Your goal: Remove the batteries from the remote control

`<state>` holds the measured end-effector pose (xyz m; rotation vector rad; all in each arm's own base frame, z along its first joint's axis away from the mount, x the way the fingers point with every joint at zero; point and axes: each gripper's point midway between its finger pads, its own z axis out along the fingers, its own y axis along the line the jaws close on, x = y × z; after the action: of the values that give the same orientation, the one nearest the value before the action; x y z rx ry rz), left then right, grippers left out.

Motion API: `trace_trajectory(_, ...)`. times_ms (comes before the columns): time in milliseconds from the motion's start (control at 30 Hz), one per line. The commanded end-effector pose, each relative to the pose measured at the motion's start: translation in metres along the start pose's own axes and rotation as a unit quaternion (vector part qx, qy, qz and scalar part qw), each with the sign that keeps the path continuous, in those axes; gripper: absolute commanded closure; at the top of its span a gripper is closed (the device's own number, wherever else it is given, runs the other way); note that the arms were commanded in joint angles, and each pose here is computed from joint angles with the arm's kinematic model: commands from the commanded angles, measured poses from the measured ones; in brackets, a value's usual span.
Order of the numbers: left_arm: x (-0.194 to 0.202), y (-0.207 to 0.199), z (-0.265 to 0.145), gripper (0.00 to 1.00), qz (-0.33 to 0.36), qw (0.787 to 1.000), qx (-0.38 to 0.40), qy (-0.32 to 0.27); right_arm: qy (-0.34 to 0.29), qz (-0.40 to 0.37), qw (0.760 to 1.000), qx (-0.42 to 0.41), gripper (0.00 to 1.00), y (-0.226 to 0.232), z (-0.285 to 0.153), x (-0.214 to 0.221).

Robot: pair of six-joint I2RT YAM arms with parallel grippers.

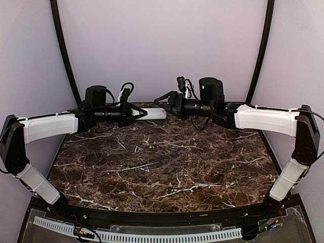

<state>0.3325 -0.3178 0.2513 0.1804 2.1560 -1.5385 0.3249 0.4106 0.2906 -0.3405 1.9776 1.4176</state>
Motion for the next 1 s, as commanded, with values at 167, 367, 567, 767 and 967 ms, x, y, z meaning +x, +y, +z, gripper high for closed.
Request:
trace_trajectory(167, -0.0048, -0.0249, -0.0125, 1.00, 0.030, 0.999, 0.031, -0.014, -0.010, -0.001, 1.000, 0.010, 0.10, -0.0033, 0.0051, -0.0105)
trace_trajectory(367, -0.0049, -0.0255, -0.0136, 1.00, 0.034, 0.999, 0.030, -0.015, -0.011, -0.002, 1.000, 0.015, 0.10, -0.0054, 0.0044, -0.0097)
trace_trajectory(567, -0.0051, -0.0253, -0.0143, 1.00, 0.036, 0.999, 0.028, -0.017, -0.007, -0.001, 1.000, 0.011, 0.10, -0.0043, 0.0046, -0.0077)
trace_trajectory(767, -0.0053, -0.0243, -0.0152, 1.00, 0.039, 0.999, 0.024, -0.020, -0.001, 0.005, 1.000, 0.007, 0.10, -0.0066, 0.0070, -0.0020)
trace_trajectory(967, -0.0052, -0.0227, -0.0146, 1.00, 0.040, 0.999, 0.022, -0.019, 0.002, 0.003, 1.000, 0.003, 0.10, -0.0047, 0.0076, -0.0013)
